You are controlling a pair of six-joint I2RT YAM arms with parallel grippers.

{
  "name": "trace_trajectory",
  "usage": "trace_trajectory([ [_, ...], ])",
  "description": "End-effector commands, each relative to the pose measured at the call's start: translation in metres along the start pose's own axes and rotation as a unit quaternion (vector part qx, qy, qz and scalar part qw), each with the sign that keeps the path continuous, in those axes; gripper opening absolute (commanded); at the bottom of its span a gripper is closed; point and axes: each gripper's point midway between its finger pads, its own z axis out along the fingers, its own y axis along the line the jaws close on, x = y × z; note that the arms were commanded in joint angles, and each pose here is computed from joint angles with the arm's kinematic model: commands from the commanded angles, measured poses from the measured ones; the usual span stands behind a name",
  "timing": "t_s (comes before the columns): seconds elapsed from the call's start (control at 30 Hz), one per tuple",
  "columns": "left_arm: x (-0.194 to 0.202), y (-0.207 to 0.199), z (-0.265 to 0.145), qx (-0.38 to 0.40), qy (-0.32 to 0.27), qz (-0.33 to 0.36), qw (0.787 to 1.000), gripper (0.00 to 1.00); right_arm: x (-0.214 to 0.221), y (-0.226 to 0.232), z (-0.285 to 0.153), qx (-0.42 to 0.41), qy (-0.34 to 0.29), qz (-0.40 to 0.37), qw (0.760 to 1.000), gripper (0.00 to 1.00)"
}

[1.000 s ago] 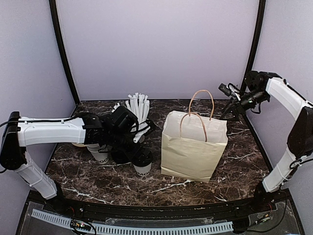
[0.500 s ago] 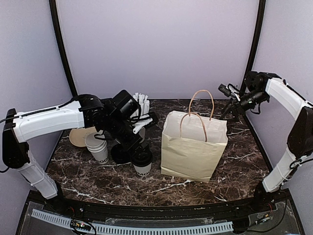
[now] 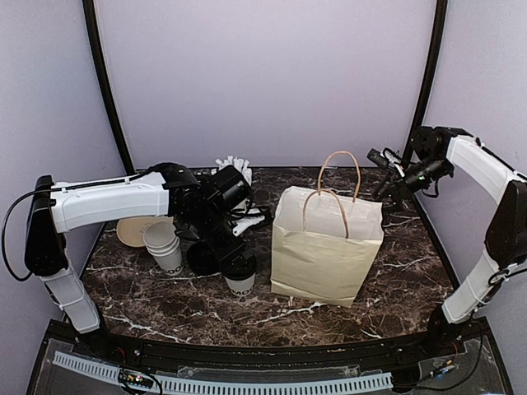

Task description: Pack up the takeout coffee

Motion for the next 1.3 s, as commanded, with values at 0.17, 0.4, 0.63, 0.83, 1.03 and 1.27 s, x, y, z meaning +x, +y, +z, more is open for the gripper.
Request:
trace_trajectory([
  [0.17,0.004,-0.001,0.003,-0.001,0.026,0.016,1.000,0.79,-0.002,0.005,-0.002,0.003,-0.007,-0.019,1.000,0.91],
  [0.4,0.008,-0.005,0.004,0.015,0.045,0.016,0.999,0.69,-0.011,0.009,-0.008,0.000,-0.014,-0.023,1.000,0.91],
  [0.63,-0.007,-0.003,-0.027,0.001,0.011,0.010,1.000,0.64,-0.059,0.023,-0.045,0.016,-0.067,-0.038,0.997,0.91],
  [0.83,-0.016,0.010,-0.062,-0.043,-0.022,-0.006,0.999,0.63,-0.087,0.041,-0.066,0.001,-0.113,-0.020,0.993,0.92],
  [1.03,-0.022,0.028,-0.094,-0.093,-0.048,-0.026,0.994,0.61,-0.106,0.078,-0.076,-0.045,-0.141,-0.036,0.988,0.91],
  [1.27,-0.037,0.046,-0.143,-0.135,-0.106,-0.054,0.984,0.60,-0.127,0.098,-0.043,-0.029,-0.122,-0.067,0.990,0.83],
])
